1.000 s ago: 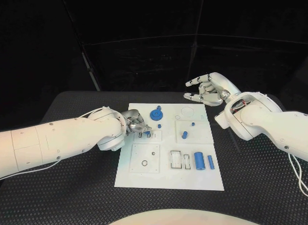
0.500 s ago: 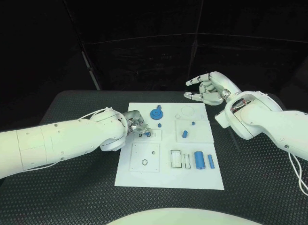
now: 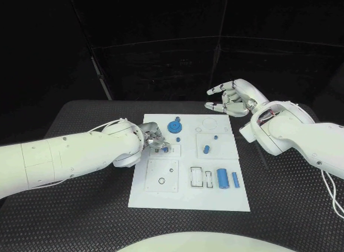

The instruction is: Assemble the parts on the task board

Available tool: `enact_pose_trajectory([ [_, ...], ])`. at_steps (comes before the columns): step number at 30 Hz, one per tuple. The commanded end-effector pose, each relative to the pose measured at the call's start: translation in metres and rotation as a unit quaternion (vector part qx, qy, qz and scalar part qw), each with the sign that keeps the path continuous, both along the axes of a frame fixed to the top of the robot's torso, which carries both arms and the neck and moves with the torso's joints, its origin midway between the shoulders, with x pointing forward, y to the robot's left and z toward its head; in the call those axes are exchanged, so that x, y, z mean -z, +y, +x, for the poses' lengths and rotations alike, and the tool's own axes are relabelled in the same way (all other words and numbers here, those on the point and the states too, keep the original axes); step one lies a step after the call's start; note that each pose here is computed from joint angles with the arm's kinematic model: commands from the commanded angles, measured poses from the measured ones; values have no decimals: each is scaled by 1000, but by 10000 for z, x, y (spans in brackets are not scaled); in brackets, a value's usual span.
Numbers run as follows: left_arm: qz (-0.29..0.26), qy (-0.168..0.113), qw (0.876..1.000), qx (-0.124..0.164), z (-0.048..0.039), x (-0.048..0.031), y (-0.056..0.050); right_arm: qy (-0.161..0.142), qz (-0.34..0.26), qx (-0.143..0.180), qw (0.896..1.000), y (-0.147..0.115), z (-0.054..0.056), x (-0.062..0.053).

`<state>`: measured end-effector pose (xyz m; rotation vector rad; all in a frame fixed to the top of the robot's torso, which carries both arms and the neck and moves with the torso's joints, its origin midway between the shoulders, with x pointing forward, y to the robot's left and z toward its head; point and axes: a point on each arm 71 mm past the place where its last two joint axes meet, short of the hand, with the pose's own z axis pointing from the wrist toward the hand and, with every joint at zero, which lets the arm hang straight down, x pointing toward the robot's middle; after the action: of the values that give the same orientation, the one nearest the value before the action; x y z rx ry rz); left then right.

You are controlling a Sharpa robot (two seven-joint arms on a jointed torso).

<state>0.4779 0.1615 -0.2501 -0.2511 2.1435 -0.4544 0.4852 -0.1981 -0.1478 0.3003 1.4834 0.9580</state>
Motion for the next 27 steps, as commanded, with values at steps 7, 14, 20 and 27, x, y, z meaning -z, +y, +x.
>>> enact_pose_trajectory([
  [7, 10, 7, 1000, 6, -17, 30, -12, -8, 2, -3, 1000, 15, 0, -22],
  [14, 14, 15, 1000, 13, -29, 40, -23, -8, 2, -4, 1000, 16, 1, -21],
  [20, 16, 19, 1000, 17, -36, 46, -34, -8, 2, -4, 1000, 19, 2, -20],
  [27, 16, 19, 1000, 18, -37, 47, -44, -8, 2, -5, 1000, 23, 3, -19],
])
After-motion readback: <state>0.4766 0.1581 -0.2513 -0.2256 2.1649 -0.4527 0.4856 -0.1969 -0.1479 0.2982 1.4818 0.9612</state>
